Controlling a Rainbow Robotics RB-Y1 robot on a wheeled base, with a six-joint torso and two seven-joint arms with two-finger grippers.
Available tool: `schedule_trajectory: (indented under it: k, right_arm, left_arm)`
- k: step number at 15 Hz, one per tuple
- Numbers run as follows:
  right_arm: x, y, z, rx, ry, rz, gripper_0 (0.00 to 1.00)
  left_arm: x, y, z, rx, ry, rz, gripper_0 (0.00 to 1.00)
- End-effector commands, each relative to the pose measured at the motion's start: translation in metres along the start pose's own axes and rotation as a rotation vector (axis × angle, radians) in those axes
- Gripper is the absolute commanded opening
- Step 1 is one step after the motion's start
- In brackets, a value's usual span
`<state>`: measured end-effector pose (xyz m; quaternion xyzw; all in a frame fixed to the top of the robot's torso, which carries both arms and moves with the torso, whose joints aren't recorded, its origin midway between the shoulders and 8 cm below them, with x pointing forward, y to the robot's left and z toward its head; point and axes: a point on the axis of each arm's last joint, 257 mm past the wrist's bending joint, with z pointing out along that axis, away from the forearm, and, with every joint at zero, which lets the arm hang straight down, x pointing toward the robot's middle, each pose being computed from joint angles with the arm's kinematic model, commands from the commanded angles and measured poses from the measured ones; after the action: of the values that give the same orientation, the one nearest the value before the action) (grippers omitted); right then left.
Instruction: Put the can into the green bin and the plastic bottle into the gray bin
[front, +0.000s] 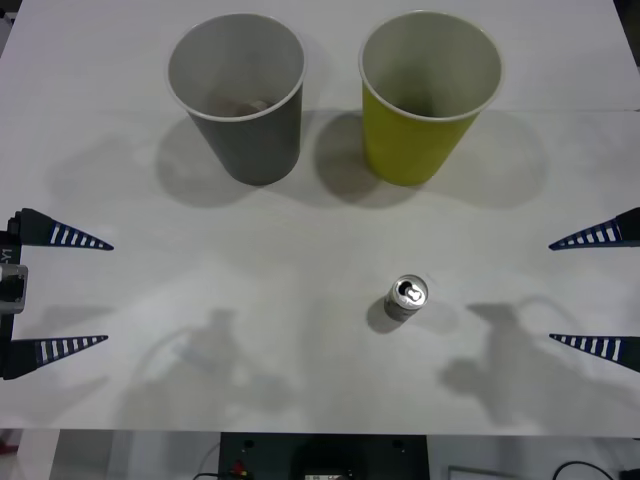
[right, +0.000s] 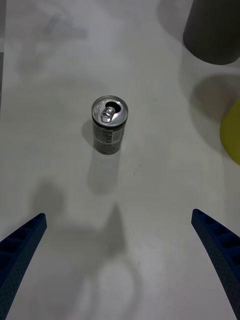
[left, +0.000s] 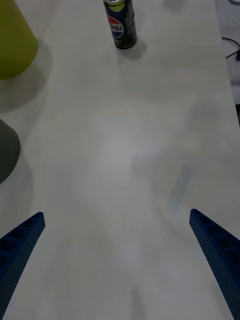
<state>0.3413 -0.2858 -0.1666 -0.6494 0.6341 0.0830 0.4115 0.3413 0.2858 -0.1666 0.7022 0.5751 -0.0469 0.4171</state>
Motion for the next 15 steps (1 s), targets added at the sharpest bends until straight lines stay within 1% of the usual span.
schedule_trajectory:
  k: [1,2,3,6,9,10,13,14,15]
  right_arm:
    - [0.0,0.0,0.0,0.0,0.0,0.0,1.0]
    - [0.004,0.004,0.002,-0.001,-0.004,0.021,1.0]
    - [0.006,0.004,0.002,-0.002,-0.005,0.028,1.0]
    - [0.009,0.002,0.0,-0.009,-0.006,0.029,1.0]
    - [0.01,-0.002,0.001,0.007,-0.016,0.028,1.0]
    - [0.013,-0.002,0.003,0.014,-0.025,0.036,1.0]
    - [0.018,-0.001,0.01,0.021,-0.044,0.039,1.0]
    - [0.019,-0.001,0.012,0.026,-0.059,0.016,1.0]
    - [0.021,-0.001,0.013,0.034,-0.075,0.008,1.0]
  left_arm:
    - [0.0,0.0,0.0,0.0,0.0,0.0,1.0]
    - [0.0,0.0,0.0,0.0,0.0,0.0,1.0]
    - [0.0,0.0,0.0,0.0,0.0,0.0,1.0]
    - [0.0,0.0,0.0,0.0,0.0,0.0,1.0]
    - [0.0,0.0,0.0,0.0,0.0,0.0,1.0]
    - [0.0,0.0,0.0,0.0,0.0,0.0,1.0]
    - [0.0,0.0,0.0,0.0,0.0,0.0,1.0]
    - [0.0,0.0,0.0,0.0,0.0,0.0,1.0]
    - [0.0,0.0,0.0,0.0,0.0,0.0,1.0]
